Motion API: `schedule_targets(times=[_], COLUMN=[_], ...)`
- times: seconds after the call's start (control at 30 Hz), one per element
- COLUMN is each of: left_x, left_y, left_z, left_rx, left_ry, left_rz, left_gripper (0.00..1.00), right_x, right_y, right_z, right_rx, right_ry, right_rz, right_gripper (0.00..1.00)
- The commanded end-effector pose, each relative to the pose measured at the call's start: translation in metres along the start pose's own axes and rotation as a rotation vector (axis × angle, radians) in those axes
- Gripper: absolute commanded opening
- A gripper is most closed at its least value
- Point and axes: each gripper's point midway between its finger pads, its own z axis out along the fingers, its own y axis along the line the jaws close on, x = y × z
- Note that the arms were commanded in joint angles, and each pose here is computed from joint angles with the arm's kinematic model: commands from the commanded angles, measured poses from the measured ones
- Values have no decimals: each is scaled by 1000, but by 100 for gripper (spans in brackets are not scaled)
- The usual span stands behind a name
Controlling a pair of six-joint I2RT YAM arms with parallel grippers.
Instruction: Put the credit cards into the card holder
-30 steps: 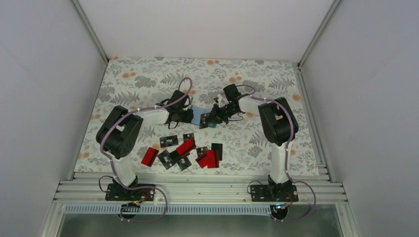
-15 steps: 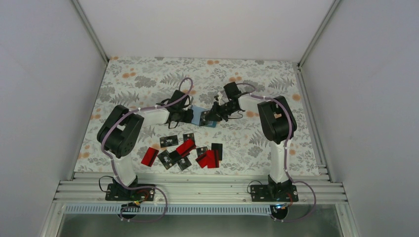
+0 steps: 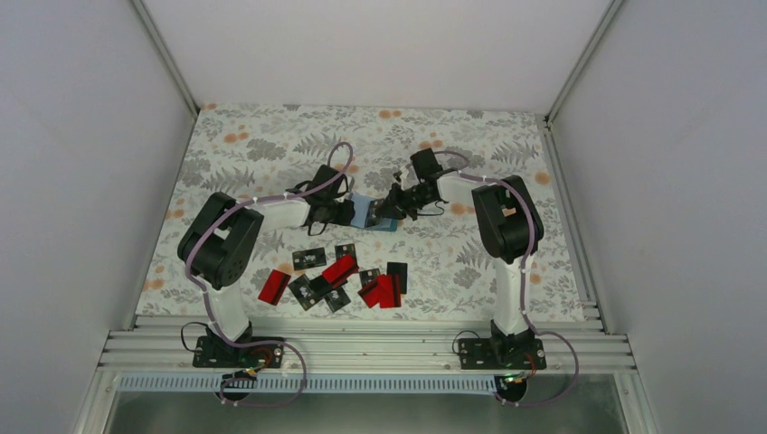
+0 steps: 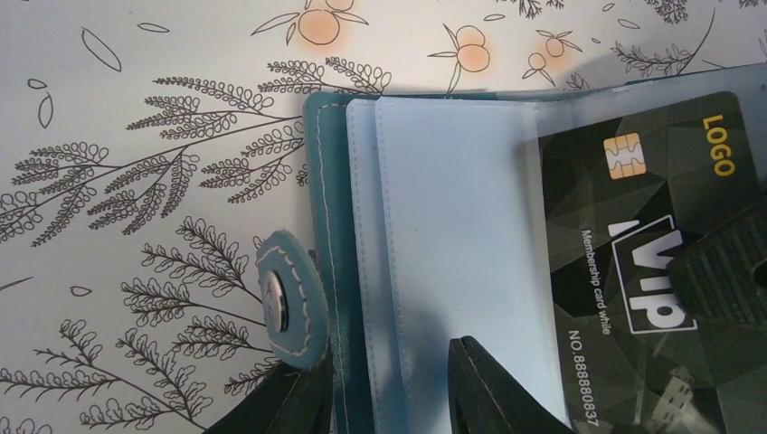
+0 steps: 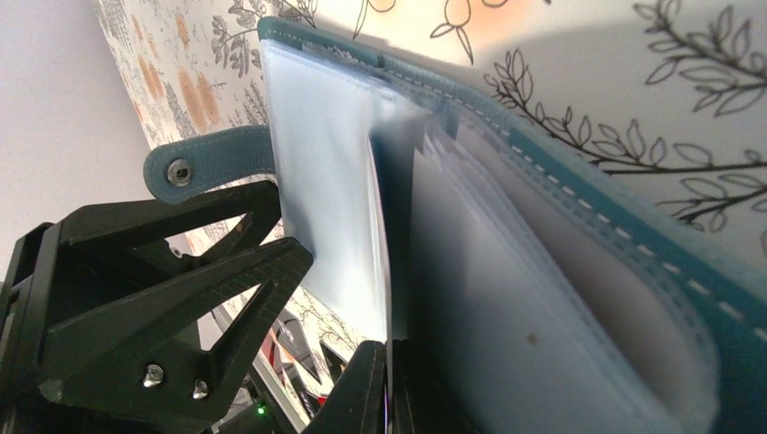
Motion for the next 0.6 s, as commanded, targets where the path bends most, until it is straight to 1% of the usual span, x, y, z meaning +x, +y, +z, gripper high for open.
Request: schedule_targets(times=[0.0, 0.27, 0.57], left_x=[10, 16, 23], left_y=[-4, -5, -14], left_z=[7, 6, 4], left_rx=[27, 37, 60], left_ry=[25, 34, 44], left_rz=[6, -3, -7], left_gripper=[33, 32, 32], right_x=[-8, -7, 1], right_y=[-14, -18, -28], right_z=[4, 6, 11], right_rx=[23, 24, 23], right_ry=[-22, -26, 0], right_rz=[34, 31, 16], right_gripper=[4, 4, 4])
